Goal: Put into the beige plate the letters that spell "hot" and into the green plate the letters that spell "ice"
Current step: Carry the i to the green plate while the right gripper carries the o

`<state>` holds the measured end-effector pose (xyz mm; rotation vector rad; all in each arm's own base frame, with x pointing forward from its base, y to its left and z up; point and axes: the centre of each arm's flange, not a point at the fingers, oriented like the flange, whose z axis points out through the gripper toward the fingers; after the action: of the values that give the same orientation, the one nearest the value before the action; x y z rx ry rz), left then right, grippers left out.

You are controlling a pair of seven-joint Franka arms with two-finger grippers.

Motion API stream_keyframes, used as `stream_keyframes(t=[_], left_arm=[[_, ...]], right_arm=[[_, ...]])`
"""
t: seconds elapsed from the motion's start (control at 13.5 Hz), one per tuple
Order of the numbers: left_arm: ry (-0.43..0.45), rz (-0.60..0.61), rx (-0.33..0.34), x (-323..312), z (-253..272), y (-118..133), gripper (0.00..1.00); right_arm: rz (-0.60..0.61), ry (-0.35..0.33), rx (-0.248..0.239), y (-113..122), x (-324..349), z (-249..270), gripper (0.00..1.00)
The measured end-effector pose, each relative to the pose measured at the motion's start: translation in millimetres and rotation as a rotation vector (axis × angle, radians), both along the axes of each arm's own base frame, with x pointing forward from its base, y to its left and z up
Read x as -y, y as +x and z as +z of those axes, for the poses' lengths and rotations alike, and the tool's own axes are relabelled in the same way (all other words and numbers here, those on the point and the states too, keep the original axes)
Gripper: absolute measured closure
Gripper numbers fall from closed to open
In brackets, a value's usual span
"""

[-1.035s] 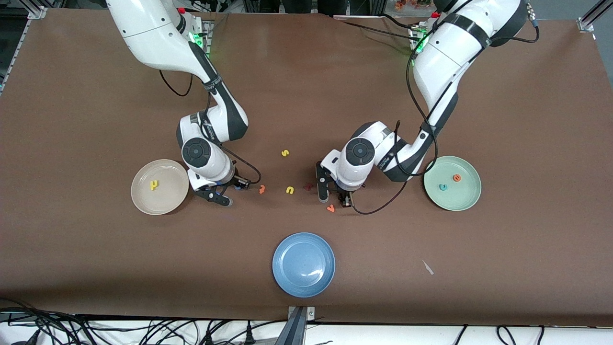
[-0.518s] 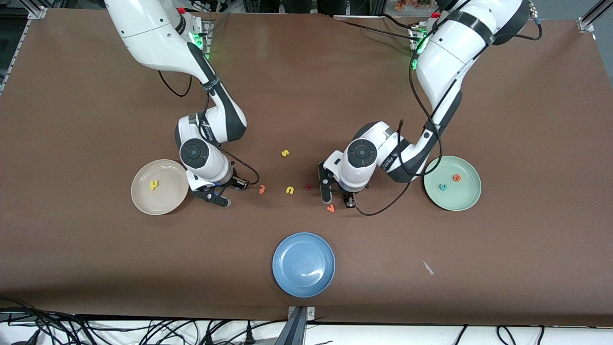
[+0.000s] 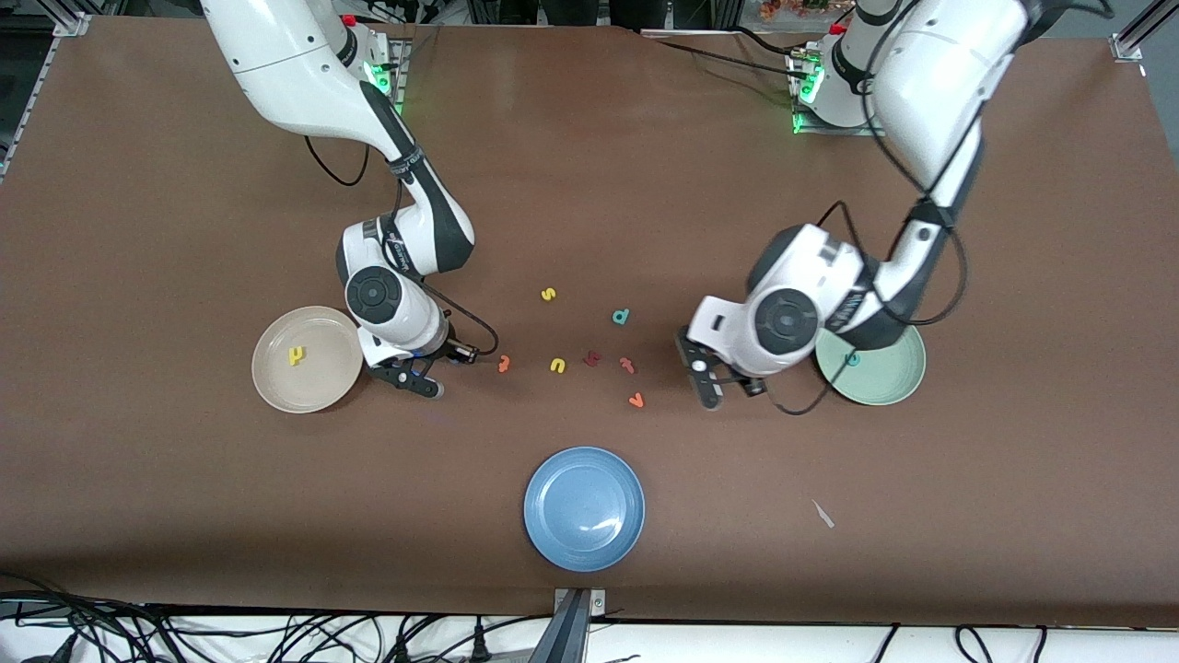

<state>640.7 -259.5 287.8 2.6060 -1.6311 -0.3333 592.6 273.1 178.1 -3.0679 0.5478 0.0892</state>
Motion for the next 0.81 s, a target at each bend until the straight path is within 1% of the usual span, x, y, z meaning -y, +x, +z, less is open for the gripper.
stream_keyframes(t=[0.15, 0.3, 0.44, 0.59, 0.67, 0.81], left_arm=[[0.058, 0.102, -0.056, -34.5, 9.6, 0.1, 0.93], [0.099, 0.203, -0.102, -74.9, -0.9, 2.6, 0.93], [0.118, 0.282, -0.150, -128.1, -20.9, 3.0, 0.93], [0.126, 0.343, -0.193, -172.2, -37.9, -1.1, 0.93], [0.128, 0.370, -0.210, -191.0, -44.0, -3.4, 0.93], [0.129, 0.400, -0.233, -212.9, -54.8, -9.1, 0.93]], right_arm=[[-0.001, 0.000, 0.000, 0.2, 0.3, 0.1, 0.62], [-0.001, -0.001, -0.001, 0.3, 0.5, 0.2, 0.65], [-0.002, -0.001, -0.001, 0.5, 0.7, 0.3, 0.68], [-0.002, -0.001, -0.001, 0.5, 0.8, 0.3, 0.68], [-0.003, -0.001, -0.001, 0.5, 0.8, 0.3, 0.70], [-0.003, -0.001, -0.001, 0.6, 0.8, 0.4, 0.72]])
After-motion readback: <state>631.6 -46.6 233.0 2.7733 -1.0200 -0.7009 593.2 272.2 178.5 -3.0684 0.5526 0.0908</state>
